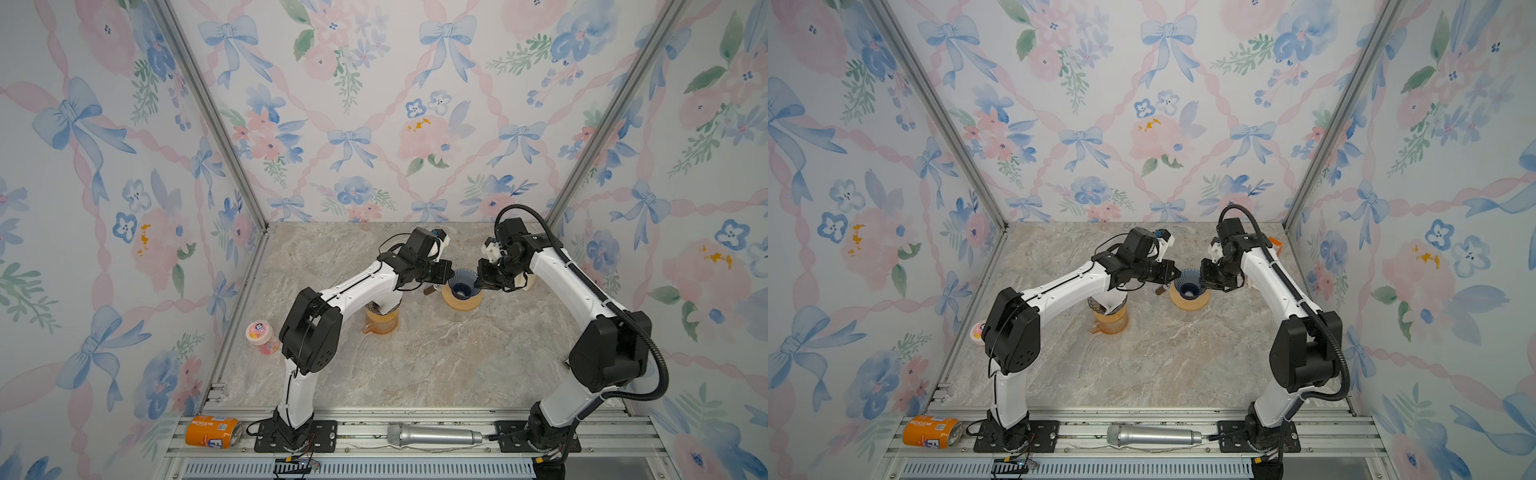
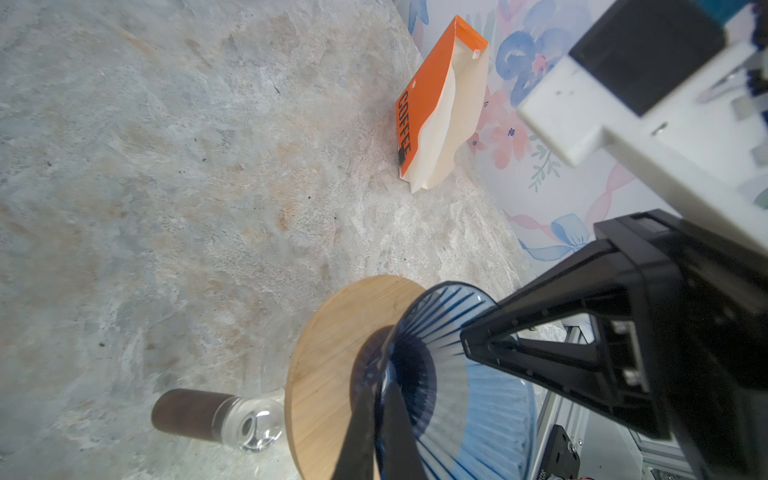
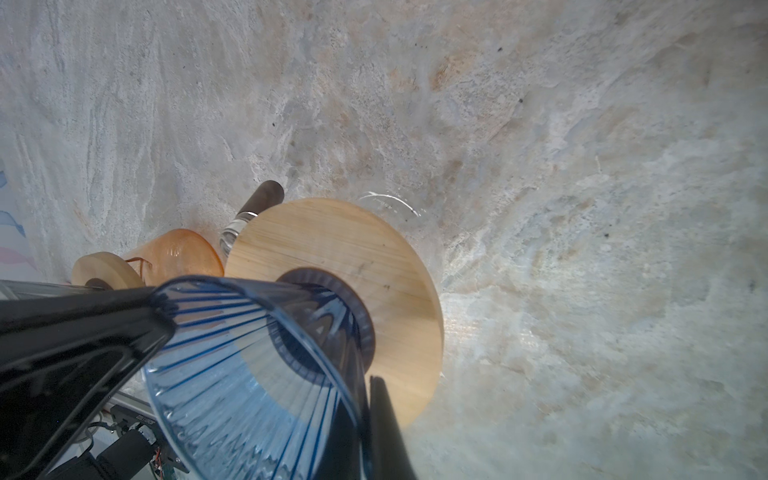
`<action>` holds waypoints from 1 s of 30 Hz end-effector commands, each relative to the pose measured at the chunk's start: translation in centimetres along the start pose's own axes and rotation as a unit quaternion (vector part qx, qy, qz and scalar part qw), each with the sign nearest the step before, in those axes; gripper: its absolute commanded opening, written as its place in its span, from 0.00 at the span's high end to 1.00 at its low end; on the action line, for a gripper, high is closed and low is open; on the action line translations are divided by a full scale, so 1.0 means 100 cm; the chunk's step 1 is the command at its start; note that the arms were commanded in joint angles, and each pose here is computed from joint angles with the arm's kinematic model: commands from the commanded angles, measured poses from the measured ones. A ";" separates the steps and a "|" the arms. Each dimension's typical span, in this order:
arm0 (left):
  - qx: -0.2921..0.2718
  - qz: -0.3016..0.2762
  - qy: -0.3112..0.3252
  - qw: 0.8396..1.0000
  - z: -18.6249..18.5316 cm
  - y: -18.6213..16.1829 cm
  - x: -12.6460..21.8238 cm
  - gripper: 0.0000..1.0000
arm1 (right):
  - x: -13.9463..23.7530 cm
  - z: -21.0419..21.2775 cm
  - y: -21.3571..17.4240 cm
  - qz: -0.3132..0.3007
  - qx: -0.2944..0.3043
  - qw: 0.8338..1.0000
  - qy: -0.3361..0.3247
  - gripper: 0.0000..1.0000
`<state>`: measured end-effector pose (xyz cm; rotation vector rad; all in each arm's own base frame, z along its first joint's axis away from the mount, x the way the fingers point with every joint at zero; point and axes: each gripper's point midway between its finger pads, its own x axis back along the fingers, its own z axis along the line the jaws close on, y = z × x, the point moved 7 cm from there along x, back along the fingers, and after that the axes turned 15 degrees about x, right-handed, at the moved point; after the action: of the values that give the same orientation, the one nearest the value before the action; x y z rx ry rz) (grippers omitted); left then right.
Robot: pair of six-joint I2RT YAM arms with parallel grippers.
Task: Place the coffee filter in the dripper
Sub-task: 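Open the right gripper and draw it back while the left gripper hovers over the dripper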
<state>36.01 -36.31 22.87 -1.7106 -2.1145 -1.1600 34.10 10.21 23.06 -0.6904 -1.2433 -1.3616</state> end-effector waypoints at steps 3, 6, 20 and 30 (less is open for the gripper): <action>0.012 0.039 0.018 0.999 0.018 -0.017 -0.009 0.98 | -0.024 -0.010 -0.017 0.063 -0.005 0.998 -0.026 1.00; 0.009 0.037 0.012 0.999 0.014 -0.015 -0.008 0.97 | -0.019 -0.008 -0.014 0.055 -0.002 0.998 -0.024 0.98; -0.012 0.004 -0.013 1.000 -0.009 0.009 0.002 0.87 | 0.008 0.002 0.001 -0.005 0.003 1.000 -0.008 0.75; -0.019 -0.009 -0.025 0.999 -0.020 0.016 0.013 0.61 | 0.030 0.002 0.004 -0.024 0.019 0.999 -0.045 0.64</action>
<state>36.19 -36.67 24.12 -1.7398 -2.1224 -1.1732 34.40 9.87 23.99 -0.7059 -1.2931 -1.3635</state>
